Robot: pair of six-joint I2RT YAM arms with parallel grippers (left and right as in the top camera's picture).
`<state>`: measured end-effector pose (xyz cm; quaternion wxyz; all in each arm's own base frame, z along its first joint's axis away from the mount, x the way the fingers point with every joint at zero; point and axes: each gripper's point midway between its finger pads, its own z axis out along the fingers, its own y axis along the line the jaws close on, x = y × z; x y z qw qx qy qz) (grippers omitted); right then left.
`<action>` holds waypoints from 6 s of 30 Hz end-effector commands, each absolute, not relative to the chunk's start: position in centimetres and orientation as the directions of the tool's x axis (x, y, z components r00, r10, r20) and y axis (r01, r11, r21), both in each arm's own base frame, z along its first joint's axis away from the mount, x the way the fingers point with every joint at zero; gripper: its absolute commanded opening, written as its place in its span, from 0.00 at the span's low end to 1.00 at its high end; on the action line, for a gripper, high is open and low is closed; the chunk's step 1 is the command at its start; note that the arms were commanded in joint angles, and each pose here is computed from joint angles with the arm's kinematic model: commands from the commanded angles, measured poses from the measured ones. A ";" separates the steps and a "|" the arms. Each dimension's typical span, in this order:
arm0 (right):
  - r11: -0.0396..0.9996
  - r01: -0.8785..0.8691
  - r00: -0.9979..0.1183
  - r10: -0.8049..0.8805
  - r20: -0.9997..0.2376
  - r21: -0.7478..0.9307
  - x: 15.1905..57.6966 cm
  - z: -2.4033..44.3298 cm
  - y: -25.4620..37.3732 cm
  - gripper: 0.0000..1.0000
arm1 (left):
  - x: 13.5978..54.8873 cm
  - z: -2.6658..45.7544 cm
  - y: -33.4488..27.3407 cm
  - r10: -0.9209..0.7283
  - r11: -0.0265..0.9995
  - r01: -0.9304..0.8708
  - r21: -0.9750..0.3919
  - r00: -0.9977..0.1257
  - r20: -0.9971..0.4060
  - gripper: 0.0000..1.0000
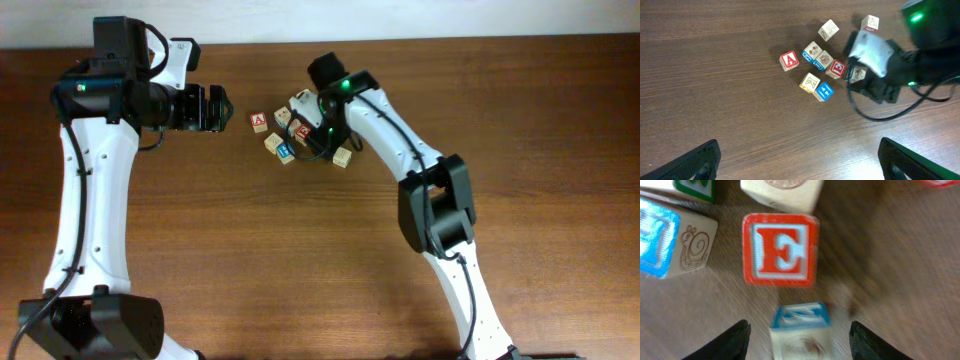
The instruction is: Rotate 4 blocks
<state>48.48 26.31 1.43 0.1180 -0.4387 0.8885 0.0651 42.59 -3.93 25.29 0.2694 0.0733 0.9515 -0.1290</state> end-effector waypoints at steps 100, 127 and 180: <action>0.908 -0.369 -0.864 -0.256 -0.432 0.199 48.9 9.7 31.0 0.59 | 42.9 25.8 -4.1 0.081 0.952 0.228 -0.205 -0.833 -0.547 0.99; 0.964 -0.237 -0.972 -0.236 -0.020 0.123 38.5 15.7 23.6 0.22 | 42.9 25.8 -4.1 0.081 0.952 0.228 -0.205 -0.833 -0.547 0.99; 0.818 -0.575 -0.682 -0.468 -0.563 0.017 51.5 0.0 30.6 0.45 | 42.9 25.8 -4.1 0.081 0.952 0.228 -0.205 -0.833 -0.547 0.99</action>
